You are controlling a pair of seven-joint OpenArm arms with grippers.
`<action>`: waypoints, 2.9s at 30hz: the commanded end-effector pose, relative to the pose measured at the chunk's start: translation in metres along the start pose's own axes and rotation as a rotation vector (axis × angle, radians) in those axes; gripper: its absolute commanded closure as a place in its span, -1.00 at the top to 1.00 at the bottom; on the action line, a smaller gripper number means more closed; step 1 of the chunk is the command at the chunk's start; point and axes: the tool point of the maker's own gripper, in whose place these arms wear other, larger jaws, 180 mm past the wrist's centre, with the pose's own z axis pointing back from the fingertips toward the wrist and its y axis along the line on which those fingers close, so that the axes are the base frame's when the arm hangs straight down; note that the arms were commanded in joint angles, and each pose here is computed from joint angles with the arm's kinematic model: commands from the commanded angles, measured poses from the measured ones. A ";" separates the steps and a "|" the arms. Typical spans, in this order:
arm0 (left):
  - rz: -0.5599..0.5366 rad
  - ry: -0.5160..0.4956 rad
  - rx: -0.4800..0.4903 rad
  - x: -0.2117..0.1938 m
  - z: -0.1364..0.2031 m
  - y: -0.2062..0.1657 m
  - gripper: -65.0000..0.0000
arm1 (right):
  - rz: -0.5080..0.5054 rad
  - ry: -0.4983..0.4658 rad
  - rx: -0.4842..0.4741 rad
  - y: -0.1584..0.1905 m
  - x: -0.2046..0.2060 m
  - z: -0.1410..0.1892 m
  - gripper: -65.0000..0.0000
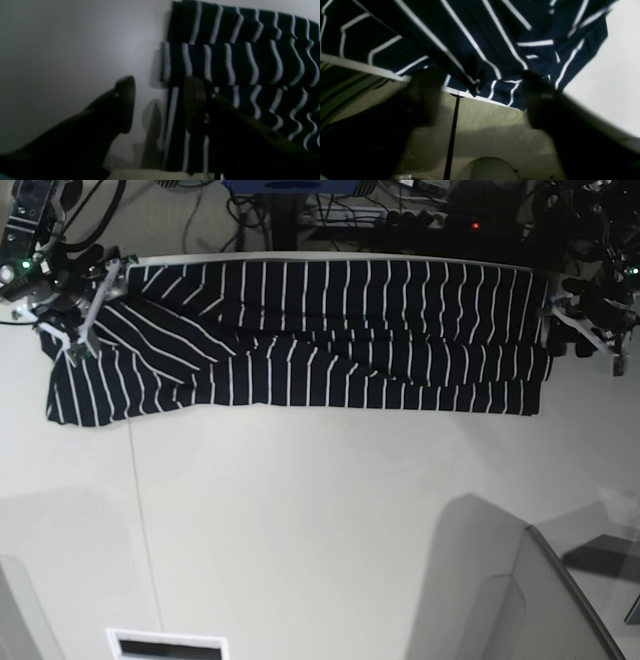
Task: Layout the t-shirt on the table in an organized manner, then fold the t-shirt properly
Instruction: 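Grasp both shirt ends and pull the strip straight with both grippers, then grasp the strip end with the left gripper and fold it toward the middle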
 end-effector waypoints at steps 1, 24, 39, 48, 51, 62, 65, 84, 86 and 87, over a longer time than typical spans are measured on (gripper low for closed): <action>-0.019 -0.040 0.001 0.014 0.003 0.004 -0.07 | 0.010 -0.034 -0.018 -0.005 0.008 0.006 0.60; 0.293 -0.093 -0.089 -0.007 -0.039 0.009 0.98 | -0.093 -0.181 -0.149 -0.047 0.018 0.034 0.63; 0.306 0.008 -0.221 -0.038 -0.072 -0.046 0.03 | -0.094 -0.180 -0.148 -0.046 0.018 0.034 0.63; 0.348 -0.060 -0.138 -0.023 -0.062 -0.008 -1.00 | -0.093 -0.180 -0.147 -0.046 0.018 0.034 0.63; 0.321 -0.083 -0.086 -0.011 -0.052 0.023 -1.00 | -0.092 -0.177 -0.146 -0.045 0.018 0.034 0.63; 0.090 -0.222 0.019 0.042 0.002 0.045 -1.00 | -0.092 -0.174 -0.146 -0.045 0.018 0.034 0.63; 0.095 -0.265 0.077 0.048 0.017 0.029 -1.00 | -0.092 -0.177 -0.147 -0.046 0.019 0.034 0.63; 0.219 -0.218 -0.081 0.033 -0.006 -0.148 -1.00 | -0.091 -0.180 -0.147 -0.046 0.021 0.034 0.63; 0.208 -0.204 -0.125 0.031 -0.008 -0.168 -1.00 | -0.091 -0.180 -0.147 -0.046 0.021 0.034 0.63; 0.201 -0.200 -0.147 0.031 -0.009 -0.177 -1.00 | -0.091 -0.180 -0.147 -0.046 0.021 0.034 0.63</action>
